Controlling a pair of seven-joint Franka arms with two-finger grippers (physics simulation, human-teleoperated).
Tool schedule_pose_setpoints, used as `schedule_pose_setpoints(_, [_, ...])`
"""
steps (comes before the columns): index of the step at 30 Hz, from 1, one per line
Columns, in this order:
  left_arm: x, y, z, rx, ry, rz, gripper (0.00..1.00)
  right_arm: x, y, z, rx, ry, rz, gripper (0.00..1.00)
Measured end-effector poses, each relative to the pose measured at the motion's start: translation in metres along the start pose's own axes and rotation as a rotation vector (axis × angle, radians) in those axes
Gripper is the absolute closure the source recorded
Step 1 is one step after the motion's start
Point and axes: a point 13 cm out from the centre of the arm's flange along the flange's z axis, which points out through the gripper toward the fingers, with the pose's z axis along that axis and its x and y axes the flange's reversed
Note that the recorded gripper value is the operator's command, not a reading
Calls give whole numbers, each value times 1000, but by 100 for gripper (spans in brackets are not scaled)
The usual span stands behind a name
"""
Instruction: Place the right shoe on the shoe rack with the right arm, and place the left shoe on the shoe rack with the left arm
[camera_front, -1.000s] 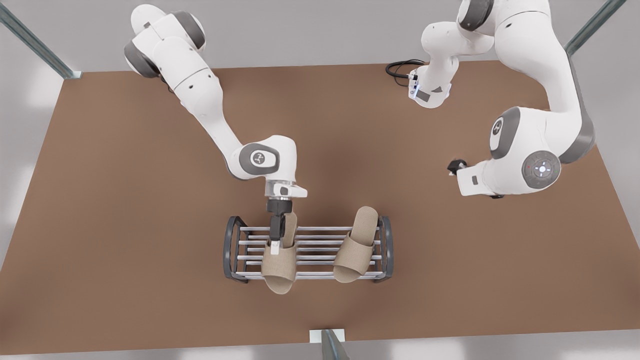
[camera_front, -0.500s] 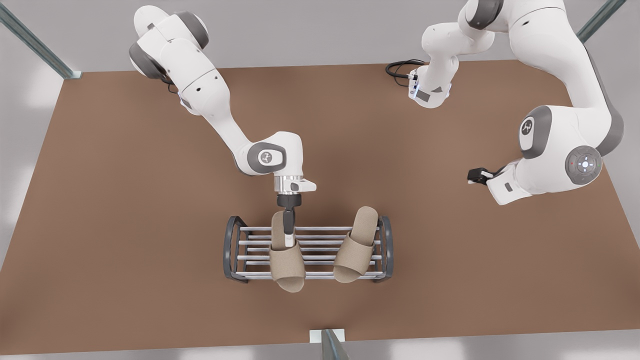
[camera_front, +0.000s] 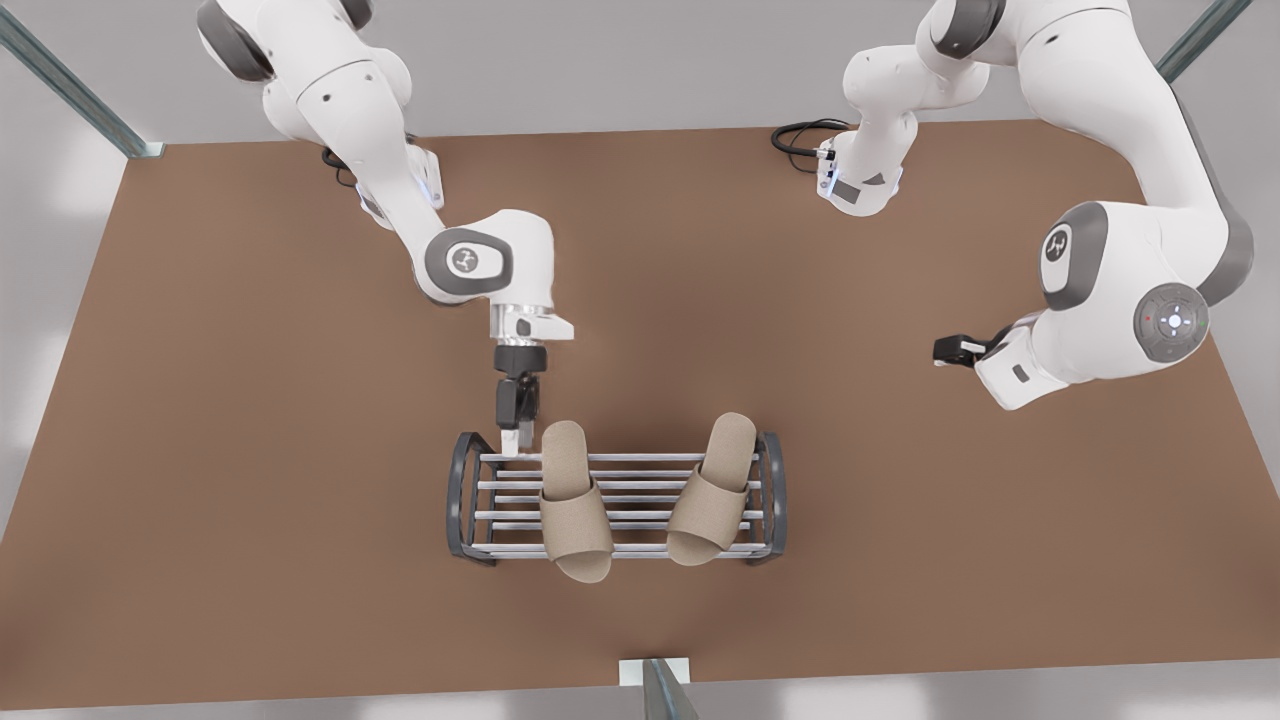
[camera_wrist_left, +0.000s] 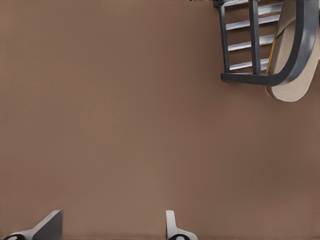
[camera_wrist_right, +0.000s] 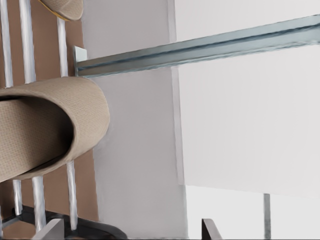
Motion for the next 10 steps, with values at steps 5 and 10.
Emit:
schedule_pose_setpoints(5, [3,-3,0,-3,13,-22,0,281,-141,59,-220,668,1051,0])
schedule_pose_setpoints(10, [10,-2,4,-8,46,-56,0,342,-70,18,-558,921,1304,0])
